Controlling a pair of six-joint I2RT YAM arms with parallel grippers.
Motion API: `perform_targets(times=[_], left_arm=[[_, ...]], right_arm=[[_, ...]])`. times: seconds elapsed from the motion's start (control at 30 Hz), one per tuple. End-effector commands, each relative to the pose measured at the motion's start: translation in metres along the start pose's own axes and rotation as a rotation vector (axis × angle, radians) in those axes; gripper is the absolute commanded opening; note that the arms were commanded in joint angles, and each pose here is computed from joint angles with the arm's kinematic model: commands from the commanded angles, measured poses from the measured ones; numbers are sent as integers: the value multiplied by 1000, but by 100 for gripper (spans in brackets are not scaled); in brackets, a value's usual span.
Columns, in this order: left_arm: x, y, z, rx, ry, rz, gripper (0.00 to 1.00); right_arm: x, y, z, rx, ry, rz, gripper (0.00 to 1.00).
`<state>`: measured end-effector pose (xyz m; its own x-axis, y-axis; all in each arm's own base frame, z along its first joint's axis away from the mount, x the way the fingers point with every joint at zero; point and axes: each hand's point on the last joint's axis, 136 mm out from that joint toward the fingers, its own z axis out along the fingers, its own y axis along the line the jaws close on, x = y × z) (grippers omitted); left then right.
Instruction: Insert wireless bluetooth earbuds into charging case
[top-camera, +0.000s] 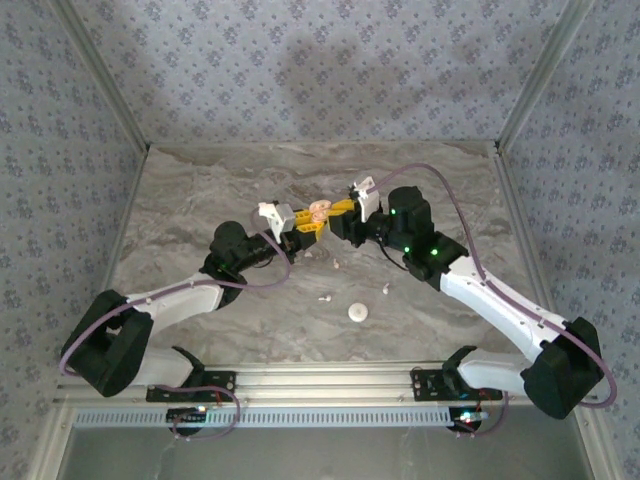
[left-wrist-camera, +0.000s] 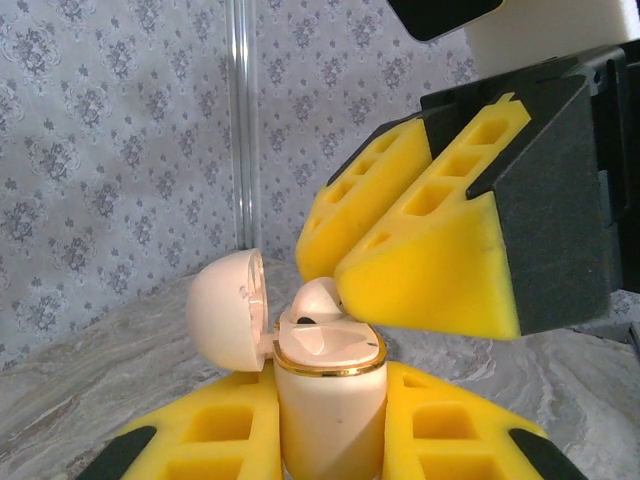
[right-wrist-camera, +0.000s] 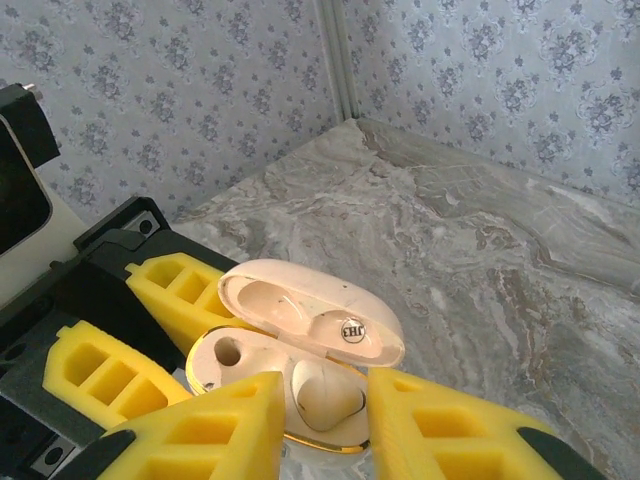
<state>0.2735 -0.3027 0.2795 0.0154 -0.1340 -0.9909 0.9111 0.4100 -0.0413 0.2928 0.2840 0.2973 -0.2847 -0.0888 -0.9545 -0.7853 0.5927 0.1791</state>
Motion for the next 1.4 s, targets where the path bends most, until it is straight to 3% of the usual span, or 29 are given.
perform_targets(times=[0.0,0.53,0.67,1.0,1.27,1.37], left_arm=[[-37,-6,1,18,-96,69,11],[-21,-5,1,12,-45,92,11],[-16,-4,-1,4,-30,105,11],[2,6,-18,-74,41,115,11],[21,29,-50,-210,102,46,11],[25,34,-59,-242,120,39,11]], right_arm=[[2,1,0,-25,0,-11,30],[-29,4,-24,-82,-99,62,48],[-27,-10,-35,-28,-86,135,49],[43,-48,-41,156,228,454,48],[109,-66,-7,344,546,761,45],[132,-66,6,376,689,786,44]])
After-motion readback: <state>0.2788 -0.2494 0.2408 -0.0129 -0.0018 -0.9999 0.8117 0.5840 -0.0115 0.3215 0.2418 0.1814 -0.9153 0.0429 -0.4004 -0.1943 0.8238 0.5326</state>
